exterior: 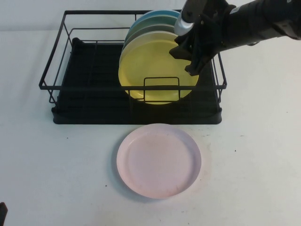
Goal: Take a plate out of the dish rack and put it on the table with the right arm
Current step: Grasp the plate from the shelf
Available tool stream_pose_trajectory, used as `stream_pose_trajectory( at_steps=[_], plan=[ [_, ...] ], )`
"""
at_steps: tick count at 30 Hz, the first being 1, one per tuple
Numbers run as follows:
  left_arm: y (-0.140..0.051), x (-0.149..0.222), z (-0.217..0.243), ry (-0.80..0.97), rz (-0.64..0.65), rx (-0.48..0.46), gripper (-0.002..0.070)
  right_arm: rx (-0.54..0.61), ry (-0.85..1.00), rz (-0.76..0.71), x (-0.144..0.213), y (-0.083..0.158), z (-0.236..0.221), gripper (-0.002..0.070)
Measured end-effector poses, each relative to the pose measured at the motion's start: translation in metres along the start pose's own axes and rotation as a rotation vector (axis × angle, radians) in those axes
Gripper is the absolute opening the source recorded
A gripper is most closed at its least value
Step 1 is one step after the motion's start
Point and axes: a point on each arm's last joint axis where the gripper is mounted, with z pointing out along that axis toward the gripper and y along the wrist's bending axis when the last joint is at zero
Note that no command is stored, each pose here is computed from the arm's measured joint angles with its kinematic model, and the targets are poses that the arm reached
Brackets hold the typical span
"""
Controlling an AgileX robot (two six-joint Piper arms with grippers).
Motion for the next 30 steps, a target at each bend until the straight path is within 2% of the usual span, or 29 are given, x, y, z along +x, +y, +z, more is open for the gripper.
stream_pose_trajectory(
  at_steps=[9,30],
  plan=[
    [0.000,0.000,0.000,0.000,0.000,0.000,-0.0004,0.044,-0.012,-0.034,0.003,-0.009,0.014,0.0213],
    [0.000,0.000,0.000,0.000,0.002,0.000,-0.0004,0.062,-0.002,-0.077,0.010,-0.014,0.031,0.0213]
  ],
)
